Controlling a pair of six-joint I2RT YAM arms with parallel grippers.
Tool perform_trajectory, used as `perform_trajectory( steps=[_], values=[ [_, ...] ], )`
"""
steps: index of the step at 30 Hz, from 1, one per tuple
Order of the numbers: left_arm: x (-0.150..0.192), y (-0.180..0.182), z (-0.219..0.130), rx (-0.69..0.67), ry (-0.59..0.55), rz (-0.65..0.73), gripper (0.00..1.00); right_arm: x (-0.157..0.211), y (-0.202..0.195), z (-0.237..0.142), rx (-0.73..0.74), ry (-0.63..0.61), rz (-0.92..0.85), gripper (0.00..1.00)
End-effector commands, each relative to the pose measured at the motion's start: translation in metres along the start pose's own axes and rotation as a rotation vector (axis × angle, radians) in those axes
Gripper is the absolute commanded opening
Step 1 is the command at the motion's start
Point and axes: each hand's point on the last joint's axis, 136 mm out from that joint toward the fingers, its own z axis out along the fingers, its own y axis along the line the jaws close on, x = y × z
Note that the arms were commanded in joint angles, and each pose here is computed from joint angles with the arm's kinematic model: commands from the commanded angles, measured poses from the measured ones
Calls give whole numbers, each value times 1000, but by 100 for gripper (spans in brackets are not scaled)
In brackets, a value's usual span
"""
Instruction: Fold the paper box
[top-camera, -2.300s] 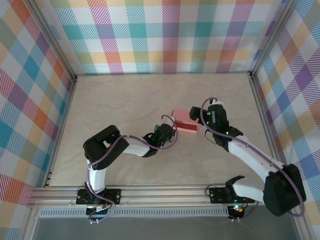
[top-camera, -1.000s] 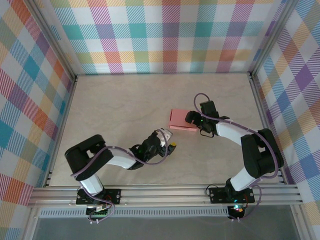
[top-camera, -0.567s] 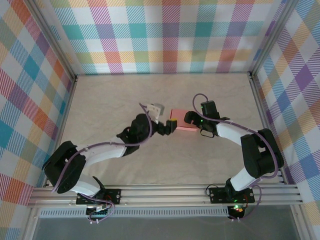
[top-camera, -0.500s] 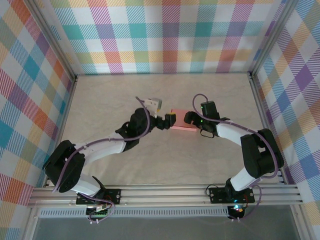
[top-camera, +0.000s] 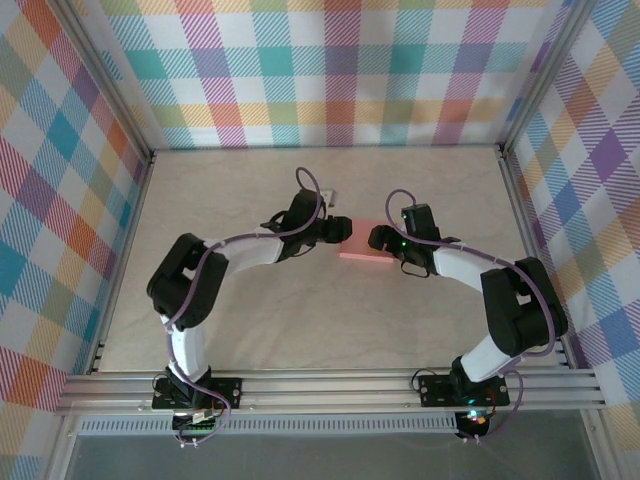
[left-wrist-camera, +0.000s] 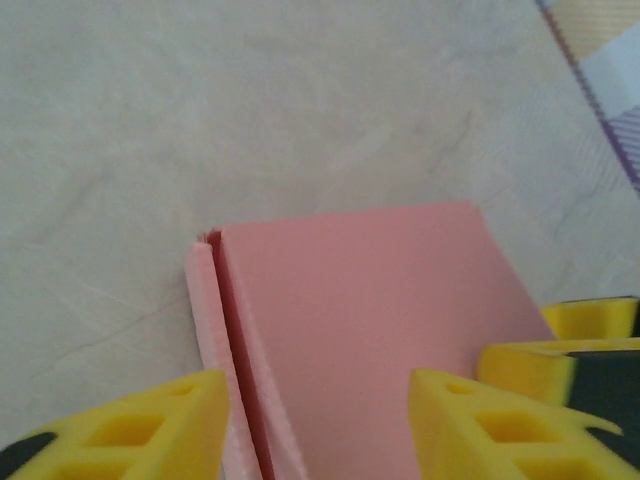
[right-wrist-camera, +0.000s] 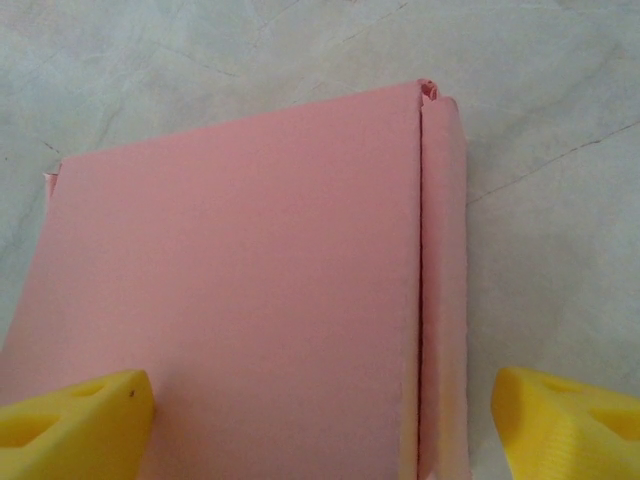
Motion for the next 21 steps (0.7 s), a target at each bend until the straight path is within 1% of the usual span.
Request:
perform_trajectory(
  steps=[1,3,8,13,14,16,21],
  values=[
    [9,-1,10,30,57,-20,40,-2,-2,-6,-11,-12,-10,83],
    [18,7,16,15,71,-30,34,-2,-3,-7,-10,-16,-9,80],
    [37,24,22,-21,100,-48,27,-6,-4,-11,-20,-25,4,77],
    [48,31,23,-34,109,-66,23,-7,-5,-11,-35,-22,31,75],
    [48,32,23,-35,109,-66,22,-7,-5,-10,-39,-21,41,72],
    [51,35,24,-45,114,-66,22,-7,-7,-10,-44,-21,57,70],
    [57,40,26,-57,122,-71,22,-4,-14,-6,-31,-6,79,62]
  ],
)
